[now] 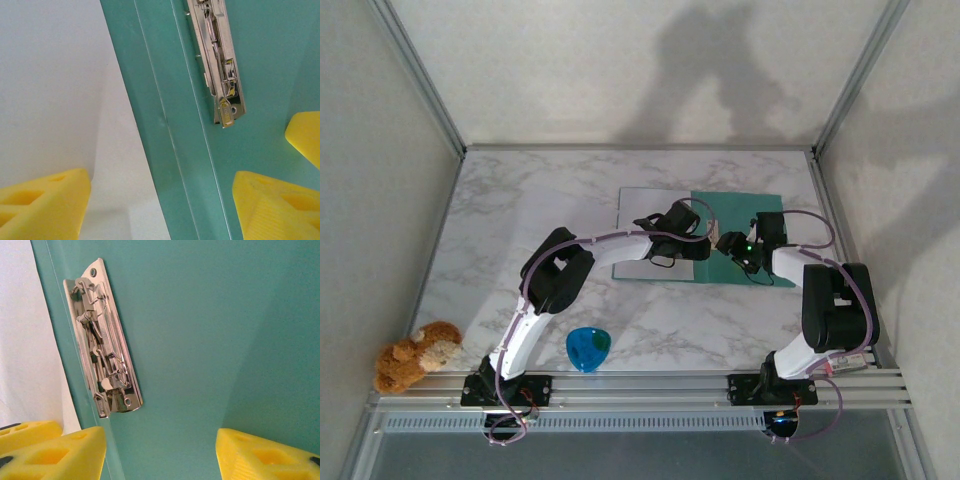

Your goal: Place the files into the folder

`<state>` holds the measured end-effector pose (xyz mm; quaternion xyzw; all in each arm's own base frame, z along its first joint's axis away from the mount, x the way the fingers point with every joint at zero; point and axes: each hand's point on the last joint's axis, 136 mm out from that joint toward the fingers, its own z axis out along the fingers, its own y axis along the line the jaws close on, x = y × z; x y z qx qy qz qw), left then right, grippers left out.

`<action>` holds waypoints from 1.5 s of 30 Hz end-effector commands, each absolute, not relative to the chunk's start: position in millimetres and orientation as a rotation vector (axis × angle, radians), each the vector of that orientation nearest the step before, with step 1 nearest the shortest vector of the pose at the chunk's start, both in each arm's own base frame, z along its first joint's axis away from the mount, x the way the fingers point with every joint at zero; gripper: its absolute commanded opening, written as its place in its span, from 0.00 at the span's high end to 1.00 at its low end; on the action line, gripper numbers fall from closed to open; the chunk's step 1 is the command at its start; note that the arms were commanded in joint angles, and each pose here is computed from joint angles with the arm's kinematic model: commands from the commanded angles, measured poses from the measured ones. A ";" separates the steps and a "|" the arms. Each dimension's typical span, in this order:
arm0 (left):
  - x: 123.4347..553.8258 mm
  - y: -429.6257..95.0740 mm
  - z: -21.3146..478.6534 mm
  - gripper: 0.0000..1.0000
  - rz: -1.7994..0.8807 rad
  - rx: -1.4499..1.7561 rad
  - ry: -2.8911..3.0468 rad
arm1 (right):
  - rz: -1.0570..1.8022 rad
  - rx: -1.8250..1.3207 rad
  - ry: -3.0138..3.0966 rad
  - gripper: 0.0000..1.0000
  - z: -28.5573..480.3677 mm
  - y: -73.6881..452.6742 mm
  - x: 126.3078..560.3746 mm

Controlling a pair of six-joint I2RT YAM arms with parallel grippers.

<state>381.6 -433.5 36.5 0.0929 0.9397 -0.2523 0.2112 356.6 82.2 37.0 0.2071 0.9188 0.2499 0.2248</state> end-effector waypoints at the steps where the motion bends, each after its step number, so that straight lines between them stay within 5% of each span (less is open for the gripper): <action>1: 366.5 -417.6 25.9 0.24 -0.644 0.286 2.691 | 0.660 0.611 2.526 0.40 34.6 75.2 355.0; 32: 363.8 -425.5 39.2 0.24 -0.710 0.350 2.692 | 0.711 0.629 2.523 0.40 37.2 80.6 355.8; 45: 379.1 -422.1 91.7 0.23 -0.741 0.334 2.602 | 0.744 0.621 2.544 0.40 34.3 85.6 354.3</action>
